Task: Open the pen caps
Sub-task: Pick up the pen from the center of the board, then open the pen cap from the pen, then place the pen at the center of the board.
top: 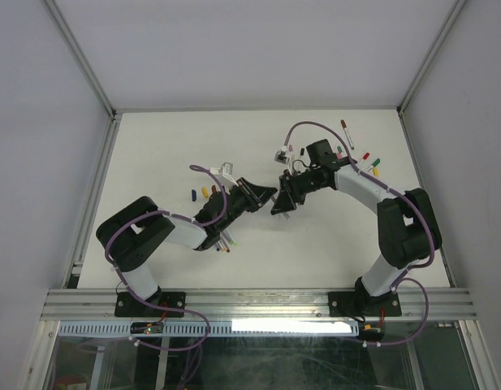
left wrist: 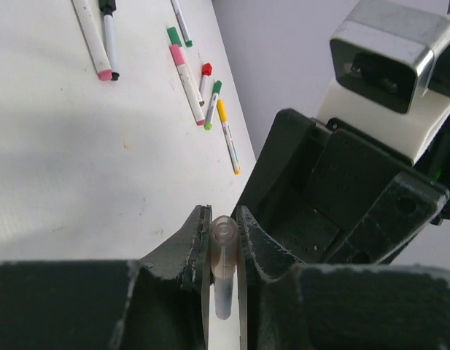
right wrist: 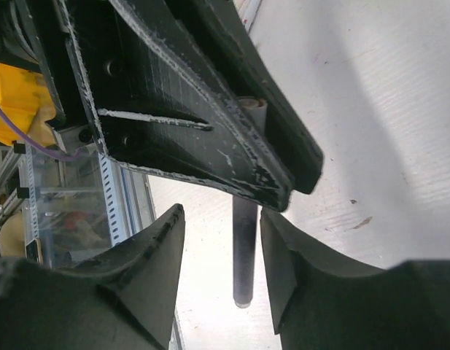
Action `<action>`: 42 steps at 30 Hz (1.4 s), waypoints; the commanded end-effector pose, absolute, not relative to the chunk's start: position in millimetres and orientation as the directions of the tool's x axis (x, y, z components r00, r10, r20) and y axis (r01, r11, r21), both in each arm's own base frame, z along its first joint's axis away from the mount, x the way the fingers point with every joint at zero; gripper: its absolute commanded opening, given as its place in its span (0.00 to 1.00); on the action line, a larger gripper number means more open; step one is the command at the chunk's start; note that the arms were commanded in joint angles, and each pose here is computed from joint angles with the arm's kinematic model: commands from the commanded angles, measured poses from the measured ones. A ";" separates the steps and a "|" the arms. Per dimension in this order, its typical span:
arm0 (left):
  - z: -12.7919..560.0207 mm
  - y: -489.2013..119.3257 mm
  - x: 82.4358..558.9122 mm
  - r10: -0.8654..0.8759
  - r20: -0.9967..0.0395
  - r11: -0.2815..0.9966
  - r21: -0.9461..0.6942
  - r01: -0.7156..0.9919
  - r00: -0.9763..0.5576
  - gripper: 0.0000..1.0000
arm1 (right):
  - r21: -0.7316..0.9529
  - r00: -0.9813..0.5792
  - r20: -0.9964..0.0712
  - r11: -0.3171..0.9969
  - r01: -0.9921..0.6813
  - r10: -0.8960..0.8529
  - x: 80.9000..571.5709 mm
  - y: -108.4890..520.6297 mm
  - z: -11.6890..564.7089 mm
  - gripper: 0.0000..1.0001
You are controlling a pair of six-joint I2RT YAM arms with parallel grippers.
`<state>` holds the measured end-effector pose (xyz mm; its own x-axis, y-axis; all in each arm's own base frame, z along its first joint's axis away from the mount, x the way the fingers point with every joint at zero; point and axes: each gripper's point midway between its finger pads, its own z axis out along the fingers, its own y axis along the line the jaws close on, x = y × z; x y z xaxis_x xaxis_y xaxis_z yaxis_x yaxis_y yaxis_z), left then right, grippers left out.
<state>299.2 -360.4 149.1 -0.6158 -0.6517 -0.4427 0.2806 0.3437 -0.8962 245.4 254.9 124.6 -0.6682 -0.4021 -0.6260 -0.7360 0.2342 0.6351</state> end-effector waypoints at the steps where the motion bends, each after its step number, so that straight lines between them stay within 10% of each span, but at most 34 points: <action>1: 189.7 -352.7 303.9 -0.708 -0.476 0.307 -0.873 0.380 -0.522 0.00 | 0.575 -0.620 -0.650 0.248 -0.779 -0.439 246.8 260.8 125.8 0.39; 6: 199.5 -334.9 310.7 -0.744 -0.481 0.320 -0.866 0.384 -0.465 0.00 | 0.564 -0.607 -0.649 0.246 -0.788 -0.458 244.0 262.6 124.6 0.00; 27: 280.9 -143.3 364.1 -0.823 -0.567 0.555 -0.786 0.272 0.042 0.00 | 0.616 -0.613 -0.591 0.197 -0.762 -0.524 216.2 285.7 108.5 0.00; 42: 201.2 -140.5 305.7 -0.747 -0.621 0.615 -0.781 0.110 -0.238 0.00 | 0.598 -0.864 -0.432 0.635 -0.489 -0.258 245.1 327.1 64.7 0.00</action>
<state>322.4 -140.0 240.4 -0.1191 -0.7772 -0.6179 0.1917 0.5926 -0.7823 214.3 304.0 65.7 -0.7801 -0.4478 -0.4371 -0.6209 0.4672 0.6295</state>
